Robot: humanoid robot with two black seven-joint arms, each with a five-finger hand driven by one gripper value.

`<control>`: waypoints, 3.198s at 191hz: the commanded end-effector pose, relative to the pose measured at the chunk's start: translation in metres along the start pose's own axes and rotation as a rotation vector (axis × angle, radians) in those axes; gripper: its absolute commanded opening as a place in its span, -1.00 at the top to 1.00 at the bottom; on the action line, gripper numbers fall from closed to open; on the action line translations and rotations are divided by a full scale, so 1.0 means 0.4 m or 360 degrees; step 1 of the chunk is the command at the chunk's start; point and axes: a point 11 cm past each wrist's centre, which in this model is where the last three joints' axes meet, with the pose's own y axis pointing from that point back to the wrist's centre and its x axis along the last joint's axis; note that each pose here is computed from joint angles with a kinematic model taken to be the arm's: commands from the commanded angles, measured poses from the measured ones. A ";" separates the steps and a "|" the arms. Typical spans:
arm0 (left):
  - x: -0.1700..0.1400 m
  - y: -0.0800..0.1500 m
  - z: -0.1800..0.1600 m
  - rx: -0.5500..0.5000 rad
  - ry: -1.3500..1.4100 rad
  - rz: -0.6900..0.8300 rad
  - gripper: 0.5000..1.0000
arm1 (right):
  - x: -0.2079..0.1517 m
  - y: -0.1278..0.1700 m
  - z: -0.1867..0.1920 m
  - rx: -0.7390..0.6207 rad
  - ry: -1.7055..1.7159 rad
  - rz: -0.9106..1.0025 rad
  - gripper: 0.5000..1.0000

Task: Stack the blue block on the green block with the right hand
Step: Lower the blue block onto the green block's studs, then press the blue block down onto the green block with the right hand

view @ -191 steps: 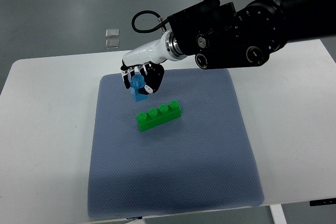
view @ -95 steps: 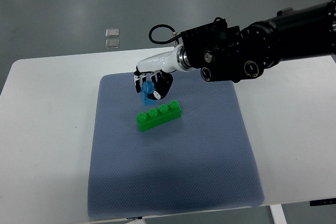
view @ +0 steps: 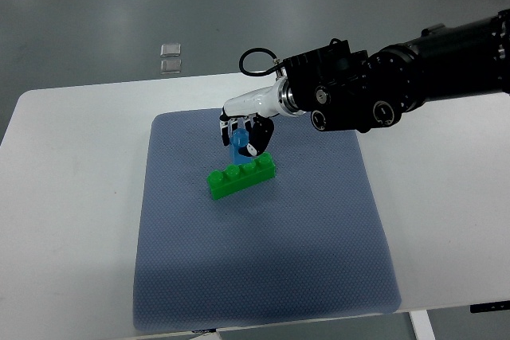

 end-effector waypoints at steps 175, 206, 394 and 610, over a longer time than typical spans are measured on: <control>0.000 0.000 0.000 0.0000 0.0000 0.0000 -1.00 | -0.036 -0.021 0.045 -0.0067 -0.0049 -0.0004 0.86; 0.000 0.000 0.001 -0.0001 0.0002 0.0000 -1.00 | -0.041 -0.023 0.046 -0.0067 -0.0055 -0.0002 0.86; 0.000 0.000 0.000 0.0000 0.0000 0.0000 -1.00 | -0.052 -0.032 0.055 -0.0067 -0.0076 0.0034 0.87; 0.000 0.000 0.000 0.0000 0.0000 0.0000 -1.00 | -0.084 -0.047 0.072 -0.0063 -0.0108 0.0101 0.87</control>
